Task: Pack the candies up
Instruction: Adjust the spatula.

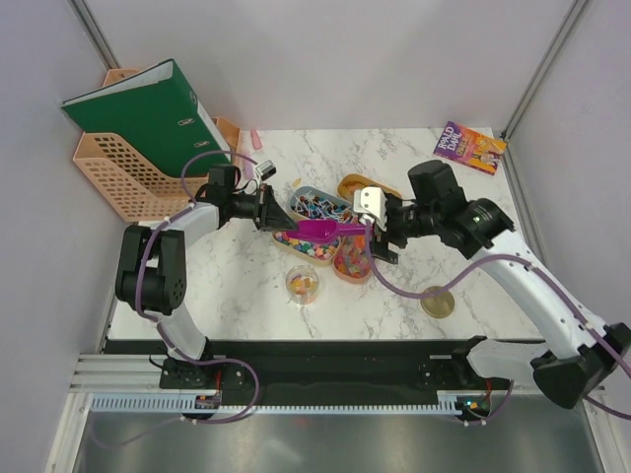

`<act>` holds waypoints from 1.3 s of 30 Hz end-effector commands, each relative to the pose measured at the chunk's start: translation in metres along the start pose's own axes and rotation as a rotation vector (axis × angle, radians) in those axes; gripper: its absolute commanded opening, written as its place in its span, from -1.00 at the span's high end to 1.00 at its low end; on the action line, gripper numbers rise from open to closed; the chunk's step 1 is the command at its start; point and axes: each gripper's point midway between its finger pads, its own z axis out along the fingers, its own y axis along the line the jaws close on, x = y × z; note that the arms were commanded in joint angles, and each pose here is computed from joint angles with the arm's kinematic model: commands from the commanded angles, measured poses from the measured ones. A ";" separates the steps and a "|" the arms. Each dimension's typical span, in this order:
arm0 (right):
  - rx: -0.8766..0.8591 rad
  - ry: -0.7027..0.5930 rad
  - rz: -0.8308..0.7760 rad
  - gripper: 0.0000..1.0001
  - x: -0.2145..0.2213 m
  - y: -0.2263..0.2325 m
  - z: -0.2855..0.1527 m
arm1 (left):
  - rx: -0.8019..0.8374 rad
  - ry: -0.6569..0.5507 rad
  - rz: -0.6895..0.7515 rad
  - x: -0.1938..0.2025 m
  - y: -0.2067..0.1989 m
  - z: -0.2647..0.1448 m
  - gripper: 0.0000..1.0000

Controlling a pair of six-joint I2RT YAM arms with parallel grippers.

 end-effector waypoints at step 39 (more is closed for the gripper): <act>-0.273 0.024 0.210 -0.07 0.033 -0.019 0.034 | 0.214 0.097 0.095 0.005 -0.052 -0.012 0.95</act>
